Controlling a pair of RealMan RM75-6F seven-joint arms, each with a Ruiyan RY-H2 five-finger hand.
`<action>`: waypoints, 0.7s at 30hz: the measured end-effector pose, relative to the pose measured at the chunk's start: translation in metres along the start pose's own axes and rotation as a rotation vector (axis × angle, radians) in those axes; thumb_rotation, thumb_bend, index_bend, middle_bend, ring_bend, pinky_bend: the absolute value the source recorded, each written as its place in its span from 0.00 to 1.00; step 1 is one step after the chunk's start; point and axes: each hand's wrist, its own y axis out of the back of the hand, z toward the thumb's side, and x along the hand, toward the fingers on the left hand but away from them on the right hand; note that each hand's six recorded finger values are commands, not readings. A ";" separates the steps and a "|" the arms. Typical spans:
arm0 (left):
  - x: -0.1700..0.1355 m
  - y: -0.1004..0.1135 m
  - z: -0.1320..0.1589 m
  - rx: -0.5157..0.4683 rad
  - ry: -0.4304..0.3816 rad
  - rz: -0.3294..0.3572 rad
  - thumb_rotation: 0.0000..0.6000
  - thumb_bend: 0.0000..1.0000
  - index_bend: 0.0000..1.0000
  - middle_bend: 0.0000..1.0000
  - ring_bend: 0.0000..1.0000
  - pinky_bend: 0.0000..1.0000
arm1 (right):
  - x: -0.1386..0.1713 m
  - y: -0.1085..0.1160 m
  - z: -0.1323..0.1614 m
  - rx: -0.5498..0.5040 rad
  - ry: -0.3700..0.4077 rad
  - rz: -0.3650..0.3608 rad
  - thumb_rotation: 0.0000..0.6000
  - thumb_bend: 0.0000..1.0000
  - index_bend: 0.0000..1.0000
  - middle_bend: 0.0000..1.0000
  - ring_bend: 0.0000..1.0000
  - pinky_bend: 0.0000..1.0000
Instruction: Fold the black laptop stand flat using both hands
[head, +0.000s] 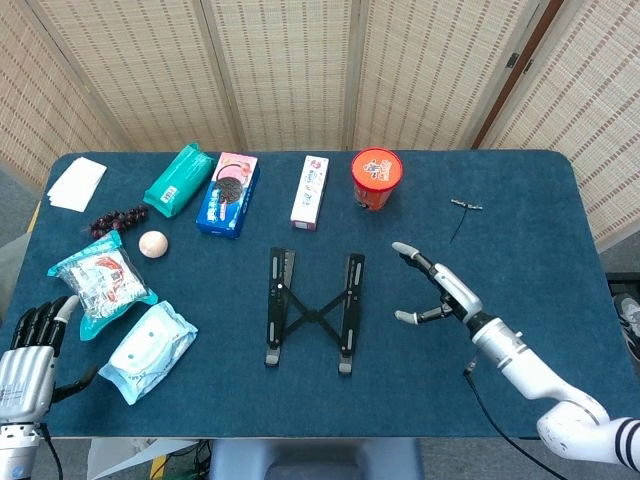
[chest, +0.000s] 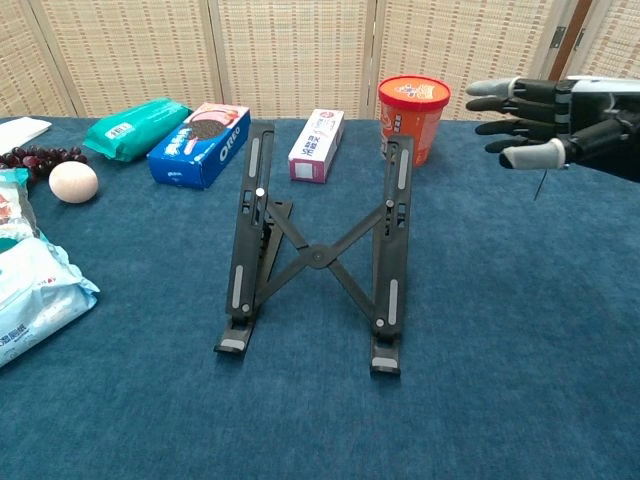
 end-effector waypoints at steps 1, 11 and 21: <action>0.000 0.000 0.000 0.001 0.001 0.000 1.00 0.18 0.05 0.07 0.05 0.00 | -0.005 -0.002 0.000 -0.017 0.001 0.008 1.00 0.08 0.00 0.01 0.00 0.00; 0.001 0.000 -0.002 -0.004 0.005 -0.002 1.00 0.18 0.05 0.07 0.05 0.00 | -0.056 -0.028 0.004 -0.110 0.021 0.083 1.00 0.08 0.00 0.04 0.00 0.00; 0.001 0.003 -0.004 -0.013 0.013 0.000 1.00 0.18 0.05 0.07 0.05 0.00 | -0.077 -0.050 0.002 -0.220 0.022 0.123 1.00 0.12 0.00 0.11 0.00 0.00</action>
